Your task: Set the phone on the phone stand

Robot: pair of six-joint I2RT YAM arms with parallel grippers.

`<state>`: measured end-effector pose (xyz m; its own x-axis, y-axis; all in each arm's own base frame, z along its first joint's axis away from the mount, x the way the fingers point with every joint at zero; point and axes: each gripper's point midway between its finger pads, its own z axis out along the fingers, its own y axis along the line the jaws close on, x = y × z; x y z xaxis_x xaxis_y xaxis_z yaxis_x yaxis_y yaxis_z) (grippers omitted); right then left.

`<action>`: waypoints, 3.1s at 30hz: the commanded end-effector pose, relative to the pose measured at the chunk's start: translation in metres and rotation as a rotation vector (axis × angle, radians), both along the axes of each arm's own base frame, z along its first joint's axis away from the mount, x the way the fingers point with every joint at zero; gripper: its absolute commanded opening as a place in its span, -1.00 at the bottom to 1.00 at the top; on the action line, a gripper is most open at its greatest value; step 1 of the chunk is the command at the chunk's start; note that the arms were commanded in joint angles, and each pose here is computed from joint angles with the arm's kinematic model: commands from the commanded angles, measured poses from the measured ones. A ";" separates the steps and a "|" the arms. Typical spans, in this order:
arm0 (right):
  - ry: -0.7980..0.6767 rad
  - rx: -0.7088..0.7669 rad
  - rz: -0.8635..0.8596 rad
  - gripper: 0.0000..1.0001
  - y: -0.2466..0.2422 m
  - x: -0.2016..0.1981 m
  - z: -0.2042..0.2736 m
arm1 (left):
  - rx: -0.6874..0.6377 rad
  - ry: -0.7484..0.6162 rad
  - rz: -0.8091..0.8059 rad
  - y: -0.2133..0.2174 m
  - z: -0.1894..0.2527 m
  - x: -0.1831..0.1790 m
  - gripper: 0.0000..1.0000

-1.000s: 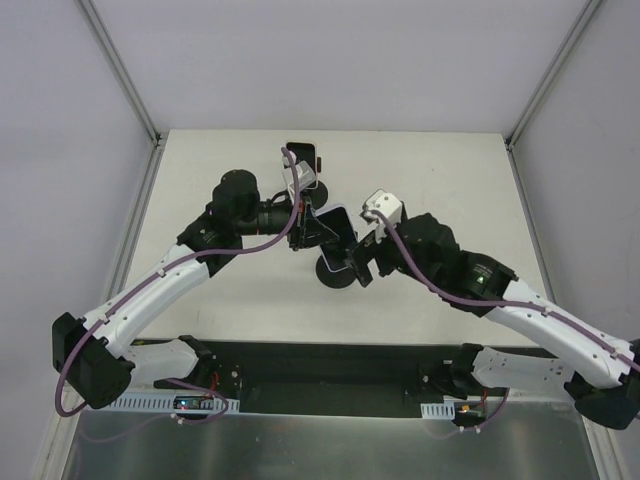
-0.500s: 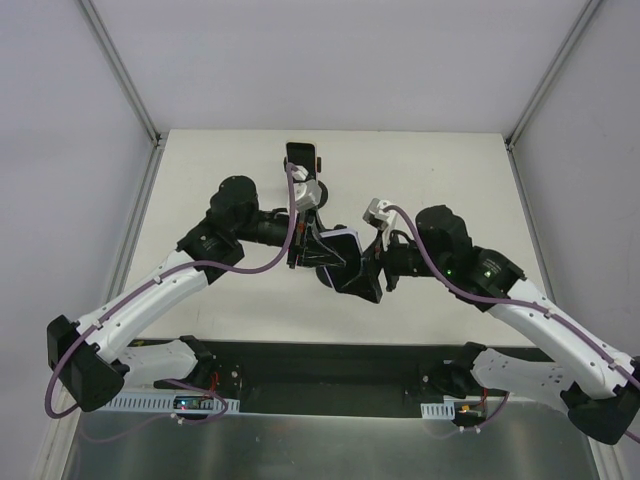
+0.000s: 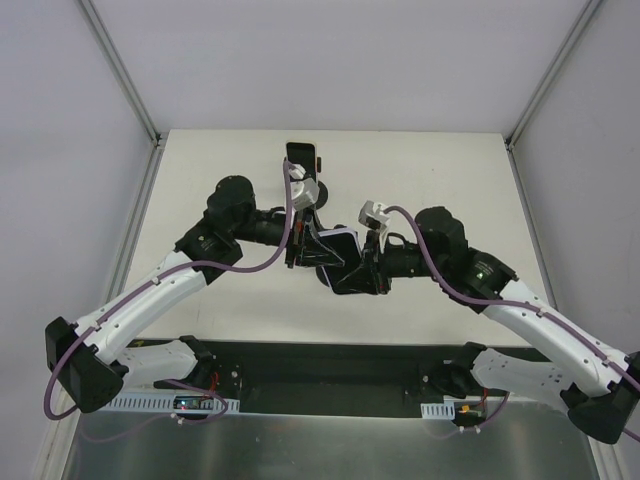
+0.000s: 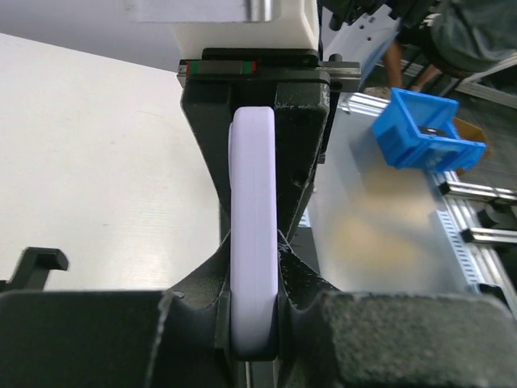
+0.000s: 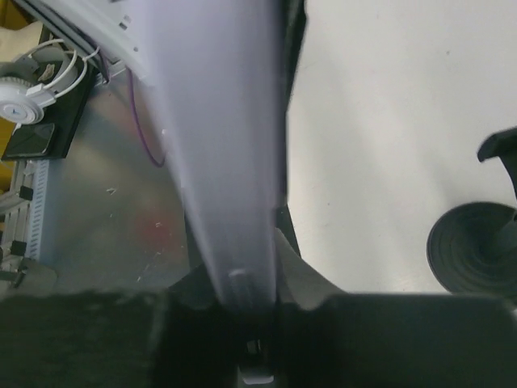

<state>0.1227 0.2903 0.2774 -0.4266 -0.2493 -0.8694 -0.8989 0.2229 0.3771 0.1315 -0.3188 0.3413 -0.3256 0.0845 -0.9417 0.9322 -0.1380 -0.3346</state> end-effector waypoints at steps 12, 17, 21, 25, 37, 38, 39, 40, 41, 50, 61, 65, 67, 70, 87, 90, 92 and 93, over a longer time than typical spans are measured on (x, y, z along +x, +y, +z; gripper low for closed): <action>-0.106 0.233 -0.126 -0.99 0.014 0.021 0.025 | -0.173 -0.086 -0.074 0.005 0.053 -0.022 -0.13; -0.102 0.223 -0.117 -0.99 0.018 0.020 0.022 | -0.183 -0.075 -0.085 0.005 0.055 -0.025 -0.25; -0.110 0.210 -0.115 -0.99 0.020 0.019 0.020 | -0.187 -0.071 -0.081 0.006 0.057 -0.025 -0.49; -0.122 0.176 -0.119 -0.99 0.022 0.019 0.012 | -0.193 -0.070 -0.086 0.006 0.059 -0.026 -0.40; -0.144 0.039 -0.271 0.79 -0.002 0.036 -0.002 | -0.181 -0.154 0.059 0.012 0.061 -0.012 -1.00; -0.129 -0.010 -0.299 0.98 -0.011 0.036 -0.012 | -0.150 -0.161 0.153 0.013 0.056 0.004 -1.00; -0.138 -0.042 -0.383 0.93 -0.021 0.047 -0.014 | -0.144 -0.174 0.197 0.015 0.056 0.009 -1.00; -0.139 -0.056 -0.449 0.93 -0.031 0.053 -0.012 | -0.147 -0.194 0.245 0.020 0.060 0.012 -1.00; -0.119 -0.115 -0.531 0.93 -0.046 0.059 -0.022 | -0.130 -0.207 0.299 0.023 0.055 0.020 -1.00; -0.090 -0.222 -0.840 0.82 -0.089 0.086 -0.014 | -0.161 -0.305 0.789 0.081 0.068 0.070 -1.00; -0.035 -0.344 -0.871 0.06 -0.045 0.116 -0.027 | -0.145 -0.322 0.917 0.098 0.063 0.086 -1.00; -0.035 -0.366 -0.859 -0.11 -0.039 0.119 -0.032 | -0.142 -0.327 0.899 0.095 0.063 0.084 -1.00; -0.032 -0.378 -0.861 -0.13 -0.037 0.121 -0.038 | -0.143 -0.328 0.875 0.092 0.063 0.082 -1.00; -0.035 -0.391 -0.858 -0.16 -0.034 0.123 -0.043 | -0.135 -0.324 0.851 0.087 0.061 0.081 -1.00; -0.064 -0.401 -0.850 -0.68 -0.028 0.137 -0.052 | -0.108 -0.338 0.681 0.064 0.049 0.065 -1.00; -0.084 -0.402 -0.832 -0.98 -0.030 0.136 -0.052 | -0.106 -0.343 0.633 0.059 0.047 0.060 -1.00; -0.089 -0.407 -0.803 -0.99 -0.029 0.134 -0.056 | -0.117 -0.350 0.586 0.055 0.047 0.054 -1.00; -0.097 -0.405 -0.784 -0.99 -0.029 0.132 -0.056 | -0.148 -0.369 0.505 0.049 0.051 0.041 -1.00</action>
